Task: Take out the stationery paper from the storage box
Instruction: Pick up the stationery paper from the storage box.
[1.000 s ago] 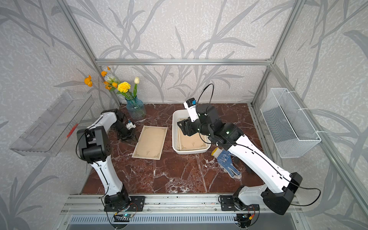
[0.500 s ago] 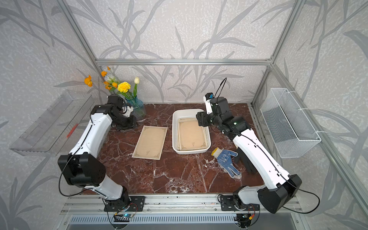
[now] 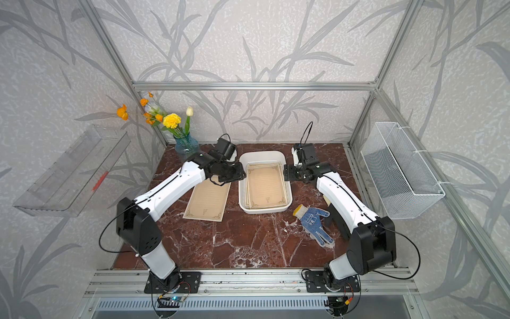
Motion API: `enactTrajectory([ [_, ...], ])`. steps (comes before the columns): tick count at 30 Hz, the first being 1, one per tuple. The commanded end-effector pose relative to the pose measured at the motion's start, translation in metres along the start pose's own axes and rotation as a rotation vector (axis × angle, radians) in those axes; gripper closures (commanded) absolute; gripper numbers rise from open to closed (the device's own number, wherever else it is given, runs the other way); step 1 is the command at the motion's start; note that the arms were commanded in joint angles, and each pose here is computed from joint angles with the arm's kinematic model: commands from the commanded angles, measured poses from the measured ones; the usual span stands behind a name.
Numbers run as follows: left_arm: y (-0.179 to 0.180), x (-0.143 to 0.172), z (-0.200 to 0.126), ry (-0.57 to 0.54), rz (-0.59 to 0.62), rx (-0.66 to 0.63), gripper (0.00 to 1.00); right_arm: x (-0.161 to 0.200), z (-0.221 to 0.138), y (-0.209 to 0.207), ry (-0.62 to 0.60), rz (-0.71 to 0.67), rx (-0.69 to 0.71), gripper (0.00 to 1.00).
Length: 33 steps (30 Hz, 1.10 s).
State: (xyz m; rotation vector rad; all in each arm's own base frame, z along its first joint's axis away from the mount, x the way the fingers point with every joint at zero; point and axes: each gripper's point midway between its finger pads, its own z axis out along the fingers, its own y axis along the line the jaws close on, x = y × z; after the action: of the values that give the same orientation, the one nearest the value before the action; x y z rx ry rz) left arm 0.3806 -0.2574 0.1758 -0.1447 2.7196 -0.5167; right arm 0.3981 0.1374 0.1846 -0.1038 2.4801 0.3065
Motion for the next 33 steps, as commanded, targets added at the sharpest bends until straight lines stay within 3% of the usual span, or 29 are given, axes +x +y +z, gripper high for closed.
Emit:
enactTrajectory([
  [1, -0.002, -0.018, 0.011, -0.052, -0.105, -0.070, 0.53, -0.007, 0.020, -0.007, -0.001, 0.036, 0.007, 0.27],
  [6, 0.007, -0.024, 0.036, -0.027, -0.122, -0.193, 0.52, -0.002, 0.042, -0.004, 0.066, 0.048, -0.014, 0.27],
  [16, 0.008, -0.024, 0.090, 0.056, -0.090, -0.238, 0.51, 0.010, 0.070, -0.001, 0.113, 0.064, -0.051, 0.28],
  [33, 0.024, -0.016, 0.127, 0.096, -0.108, -0.306, 0.47, 0.029, 0.090, 0.000, 0.165, 0.070, -0.075, 0.31],
])
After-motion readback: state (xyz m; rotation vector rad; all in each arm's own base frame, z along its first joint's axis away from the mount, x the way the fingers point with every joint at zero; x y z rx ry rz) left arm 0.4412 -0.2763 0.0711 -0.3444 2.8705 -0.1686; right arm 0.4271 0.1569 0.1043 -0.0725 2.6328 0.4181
